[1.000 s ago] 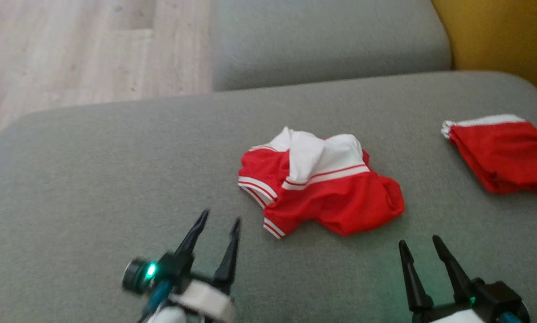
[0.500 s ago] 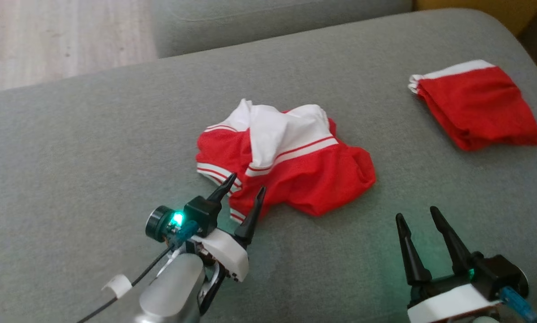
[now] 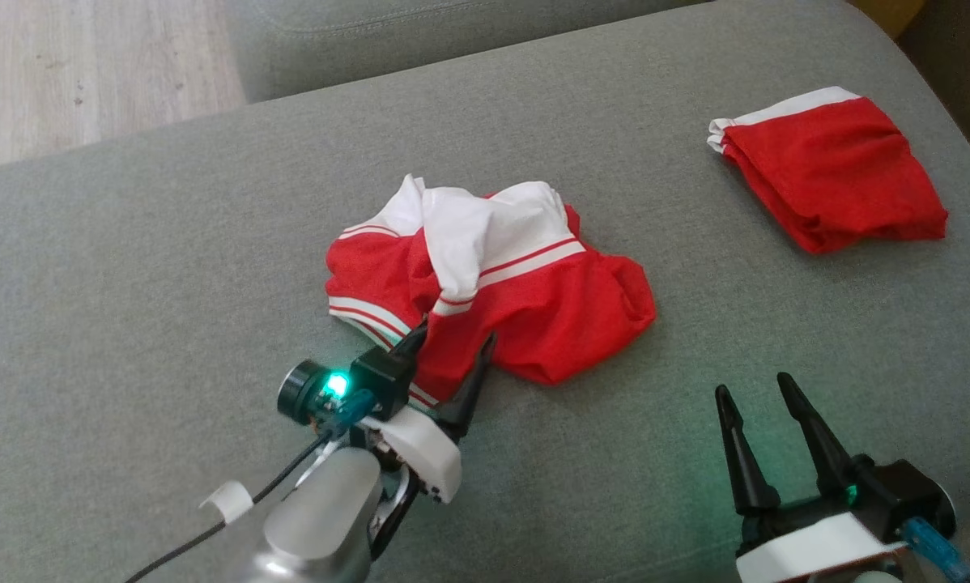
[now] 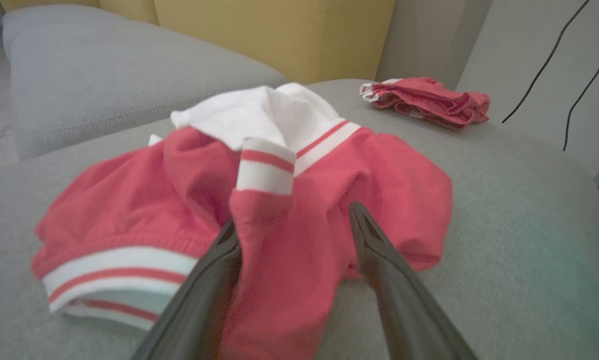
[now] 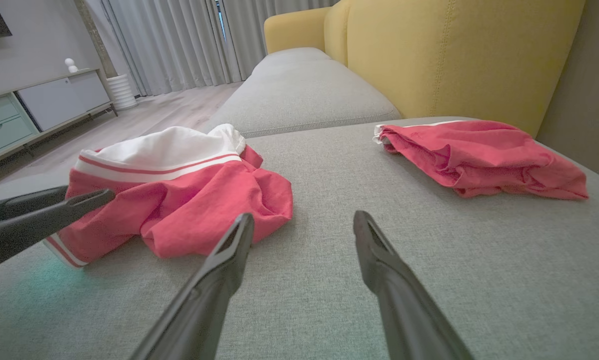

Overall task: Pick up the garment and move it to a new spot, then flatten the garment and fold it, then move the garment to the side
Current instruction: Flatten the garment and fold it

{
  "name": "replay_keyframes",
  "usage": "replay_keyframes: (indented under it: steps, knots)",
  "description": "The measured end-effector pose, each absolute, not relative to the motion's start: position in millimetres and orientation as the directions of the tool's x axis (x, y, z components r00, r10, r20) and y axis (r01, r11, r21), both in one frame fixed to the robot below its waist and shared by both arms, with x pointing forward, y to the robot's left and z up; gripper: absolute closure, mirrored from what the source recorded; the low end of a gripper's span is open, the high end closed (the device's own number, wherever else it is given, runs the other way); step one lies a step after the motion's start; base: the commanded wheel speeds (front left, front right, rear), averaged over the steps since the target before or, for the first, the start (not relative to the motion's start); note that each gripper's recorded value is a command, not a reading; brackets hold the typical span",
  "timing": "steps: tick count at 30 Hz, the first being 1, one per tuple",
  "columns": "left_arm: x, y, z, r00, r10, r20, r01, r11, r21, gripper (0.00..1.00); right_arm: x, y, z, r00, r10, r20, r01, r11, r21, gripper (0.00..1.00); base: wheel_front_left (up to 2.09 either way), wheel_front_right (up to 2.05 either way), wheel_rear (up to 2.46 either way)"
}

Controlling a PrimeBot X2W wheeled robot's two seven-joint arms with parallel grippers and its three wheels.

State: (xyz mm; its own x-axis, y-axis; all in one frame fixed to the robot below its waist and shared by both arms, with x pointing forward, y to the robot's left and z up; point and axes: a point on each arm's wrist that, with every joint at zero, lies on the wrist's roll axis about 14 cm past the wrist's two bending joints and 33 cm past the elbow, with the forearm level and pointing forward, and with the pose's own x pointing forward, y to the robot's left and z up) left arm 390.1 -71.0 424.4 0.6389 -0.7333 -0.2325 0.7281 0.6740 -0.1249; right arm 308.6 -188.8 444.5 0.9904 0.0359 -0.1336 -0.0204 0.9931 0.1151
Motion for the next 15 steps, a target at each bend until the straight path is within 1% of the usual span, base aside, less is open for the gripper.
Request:
replay_keyframes:
  steps: [4,10,11,12,13,15]
  knots:
    - [390.5,-81.7,436.2,0.625,-0.757,-0.193,0.751,0.65,-0.119,0.0,307.5,-190.5,444.0,0.99,0.029,-0.136,-0.014,0.993,0.114,0.0,0.0,0.0,0.0]
    - [390.8,-89.0,435.6,0.621,-0.759,-0.196,0.756,0.646,-0.106,0.0,302.8,-194.3,445.2,0.991,0.012,-0.134,0.003,0.994,0.113,0.0,0.0,0.0,0.0]
    - [392.0,-90.3,437.5,0.621,-0.76,-0.191,0.757,0.645,-0.106,0.38,302.0,-195.2,445.6,0.991,0.008,-0.133,0.007,0.994,0.112,0.0,0.0,0.0,0.0]
    - [392.0,-90.3,437.5,0.621,-0.76,-0.191,0.757,0.645,-0.106,0.85,302.0,-195.2,445.6,0.991,0.008,-0.133,0.007,0.994,0.112,0.0,0.0,0.0,0.0]
    - [393.5,-92.0,440.1,0.622,-0.762,-0.183,0.758,0.644,-0.106,1.0,301.0,-195.9,445.9,0.991,0.005,-0.132,0.01,0.994,0.112,0.0,0.0,0.0,0.0]
    - [396.6,-97.3,448.1,0.62,-0.768,-0.16,0.763,0.638,-0.108,1.0,298.6,-198.5,446.9,0.992,-0.007,-0.129,0.021,0.993,0.113,0.0,0.0,0.0,0.0]
